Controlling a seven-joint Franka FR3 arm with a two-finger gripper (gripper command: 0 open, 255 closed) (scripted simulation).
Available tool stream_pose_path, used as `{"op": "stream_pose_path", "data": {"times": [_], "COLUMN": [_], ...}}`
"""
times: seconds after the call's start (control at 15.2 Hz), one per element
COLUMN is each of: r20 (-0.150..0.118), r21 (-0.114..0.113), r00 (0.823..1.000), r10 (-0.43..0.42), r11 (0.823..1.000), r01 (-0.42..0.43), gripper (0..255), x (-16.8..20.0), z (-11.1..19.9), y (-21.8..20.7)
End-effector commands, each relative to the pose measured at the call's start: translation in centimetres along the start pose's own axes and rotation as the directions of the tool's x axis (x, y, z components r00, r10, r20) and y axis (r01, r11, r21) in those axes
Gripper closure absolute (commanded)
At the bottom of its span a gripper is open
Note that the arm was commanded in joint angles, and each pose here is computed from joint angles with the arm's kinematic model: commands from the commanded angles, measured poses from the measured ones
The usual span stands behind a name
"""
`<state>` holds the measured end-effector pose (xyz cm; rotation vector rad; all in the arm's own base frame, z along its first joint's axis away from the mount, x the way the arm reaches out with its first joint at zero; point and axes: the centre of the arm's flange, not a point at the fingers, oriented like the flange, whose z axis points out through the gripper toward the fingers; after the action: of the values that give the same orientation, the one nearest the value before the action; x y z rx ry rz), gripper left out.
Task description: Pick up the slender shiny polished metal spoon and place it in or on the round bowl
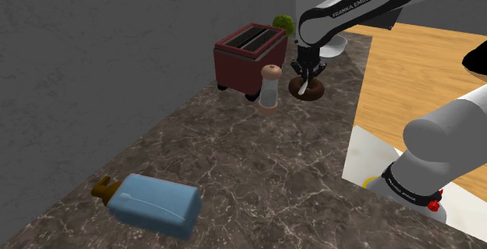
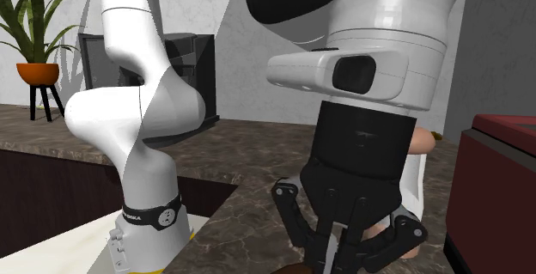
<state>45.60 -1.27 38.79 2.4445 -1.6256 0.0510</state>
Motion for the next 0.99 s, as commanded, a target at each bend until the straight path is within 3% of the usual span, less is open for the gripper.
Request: {"op": "stream_pose_path", "data": {"times": [0.0,0.4,0.46,0.79,0.92], "r20": [0.000,0.000,0.000,0.000,0.000], "r21": [0.001,0.001,0.001,0.001,0.001], "r00": [1.000,1.000,1.000,1.000,1.000], "r10": [0.000,0.000,0.000,0.000,0.000], "r11": [1.000,1.000,1.000,1.000,1.000], "r01": [0.000,0.000,0.000,0.000,0.000], "gripper": [255,255,0,0,0], "x": [0.0,0.0,0.0,0.0,0.0], "z": [0.3,0.3,0.3,0.3,-2.3], "y": [-0.1,-0.1,-0.1,-0.1,-0.1]}}
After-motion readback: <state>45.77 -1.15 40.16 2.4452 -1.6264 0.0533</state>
